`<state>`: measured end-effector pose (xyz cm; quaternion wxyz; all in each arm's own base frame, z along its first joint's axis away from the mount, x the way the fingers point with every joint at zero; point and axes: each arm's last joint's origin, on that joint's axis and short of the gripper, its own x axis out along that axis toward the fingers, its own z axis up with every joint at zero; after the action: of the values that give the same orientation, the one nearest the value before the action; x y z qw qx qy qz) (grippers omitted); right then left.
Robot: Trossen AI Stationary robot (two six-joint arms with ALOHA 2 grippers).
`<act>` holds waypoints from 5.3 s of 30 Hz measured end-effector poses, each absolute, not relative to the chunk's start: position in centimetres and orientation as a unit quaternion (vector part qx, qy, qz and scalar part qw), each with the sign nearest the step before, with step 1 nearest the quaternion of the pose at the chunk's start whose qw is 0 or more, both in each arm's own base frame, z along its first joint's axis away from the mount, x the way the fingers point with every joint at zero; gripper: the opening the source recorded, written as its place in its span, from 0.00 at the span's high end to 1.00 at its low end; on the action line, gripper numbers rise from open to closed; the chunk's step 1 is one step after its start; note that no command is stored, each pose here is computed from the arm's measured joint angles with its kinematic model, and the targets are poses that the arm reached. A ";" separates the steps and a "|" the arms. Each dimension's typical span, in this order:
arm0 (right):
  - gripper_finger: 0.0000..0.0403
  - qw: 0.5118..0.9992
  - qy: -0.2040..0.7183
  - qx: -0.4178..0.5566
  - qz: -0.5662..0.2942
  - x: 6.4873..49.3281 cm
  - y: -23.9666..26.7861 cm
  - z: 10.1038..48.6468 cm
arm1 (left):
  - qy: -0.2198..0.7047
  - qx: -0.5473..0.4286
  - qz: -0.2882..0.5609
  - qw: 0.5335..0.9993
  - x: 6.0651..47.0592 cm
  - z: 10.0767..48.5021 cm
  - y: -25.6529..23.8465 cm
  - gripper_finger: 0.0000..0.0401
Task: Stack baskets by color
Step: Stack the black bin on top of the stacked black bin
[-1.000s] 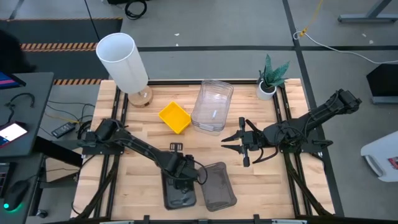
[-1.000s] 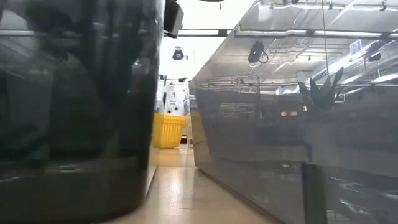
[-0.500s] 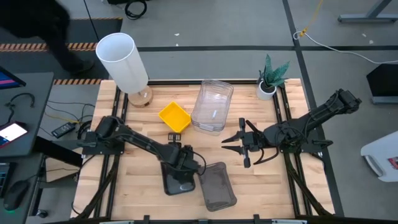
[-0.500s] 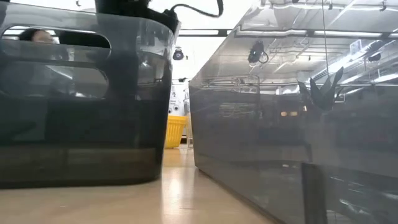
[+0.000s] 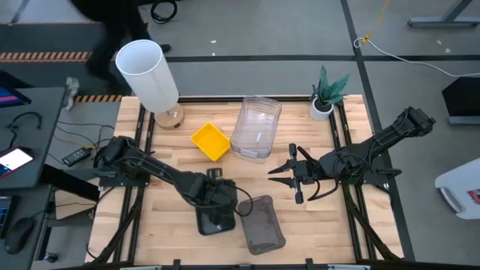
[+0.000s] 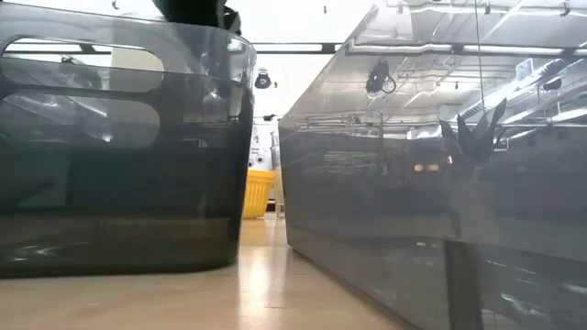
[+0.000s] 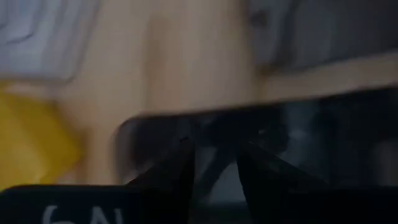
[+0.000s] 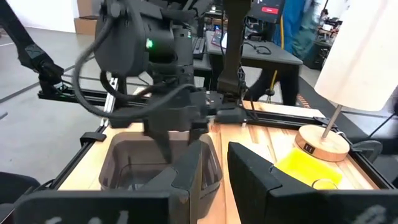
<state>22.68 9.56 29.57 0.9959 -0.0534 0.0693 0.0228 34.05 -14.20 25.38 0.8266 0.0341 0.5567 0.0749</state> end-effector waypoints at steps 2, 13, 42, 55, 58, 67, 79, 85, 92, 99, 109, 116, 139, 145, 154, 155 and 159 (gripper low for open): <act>0.79 0.996 0.067 -0.053 0.026 22.3 9.6 29.8 | 0.535 0.012 0.056 0.843 34.6 25.6 -14.6 0.69; 0.79 0.995 0.058 -0.075 0.032 17.7 10.2 30.6 | 0.410 -0.047 0.013 0.911 37.7 26.3 -15.6 0.69; 0.99 0.997 -0.039 0.012 0.069 15.4 4.5 23.6 | 0.476 -0.054 0.021 0.878 42.5 18.3 -11.4 0.50; 0.95 0.996 -0.054 0.009 0.068 15.3 4.5 24.0 | 0.494 -0.034 0.001 0.869 42.7 17.2 -11.4 0.82; 0.95 0.996 -0.056 0.009 0.068 15.3 4.5 24.0 | 0.494 -0.026 -0.005 0.869 42.7 17.2 -11.4 0.94; 0.95 0.995 -0.066 0.009 0.068 15.1 4.4 24.3 | 0.485 -0.020 -0.005 0.874 42.4 18.4 -10.9 0.98; 0.95 0.994 -0.081 0.002 0.069 14.6 4.3 24.7 | 0.452 -0.039 -0.011 0.891 39.4 25.9 -9.2 0.99; 0.95 0.995 -0.079 0.001 0.069 14.6 4.3 24.7 | 0.451 -0.049 -0.007 0.891 36.5 29.6 -8.6 0.99; 0.95 0.995 -0.078 0.001 0.069 14.6 4.3 24.7 | 0.470 -0.022 0.013 0.882 33.7 31.9 -7.4 0.99; 0.95 0.995 -0.076 0.004 0.070 14.7 4.3 24.6 | 0.509 -0.003 0.036 0.860 32.7 31.9 -5.7 0.99; 0.95 0.995 -0.073 0.004 0.070 14.7 4.4 24.5 | 0.554 0.020 0.041 0.831 31.7 31.4 -6.1 0.99; 0.95 0.995 -0.073 0.006 0.070 14.7 4.4 24.5 | 0.573 0.024 0.041 0.818 31.2 31.3 -6.5 0.99; 0.95 0.995 -0.073 0.006 0.070 14.7 4.4 24.5 | 0.587 -0.023 0.070 0.806 30.1 31.1 -8.7 0.78; 0.95 0.995 -0.073 0.008 0.070 14.7 4.4 24.5 | 0.589 -0.022 0.071 0.805 30.1 31.1 -8.7 0.62; 0.95 0.995 -0.073 0.008 0.070 14.7 4.4 24.5 | 0.607 0.007 0.099 0.789 30.8 29.7 -8.7 0.61; 0.95 0.995 -0.073 0.009 0.070 14.7 4.4 24.5 | 0.611 0.013 0.101 0.785 31.0 29.3 -8.8 0.62; 0.95 0.995 -0.073 0.009 0.070 14.7 4.4 24.5 | 0.630 0.041 0.110 0.768 31.8 27.7 -9.1 0.67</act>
<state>14.74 4.37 24.54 0.9949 0.0087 -0.0728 0.0700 31.78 -9.07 27.69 0.7680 0.0411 0.6297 0.1096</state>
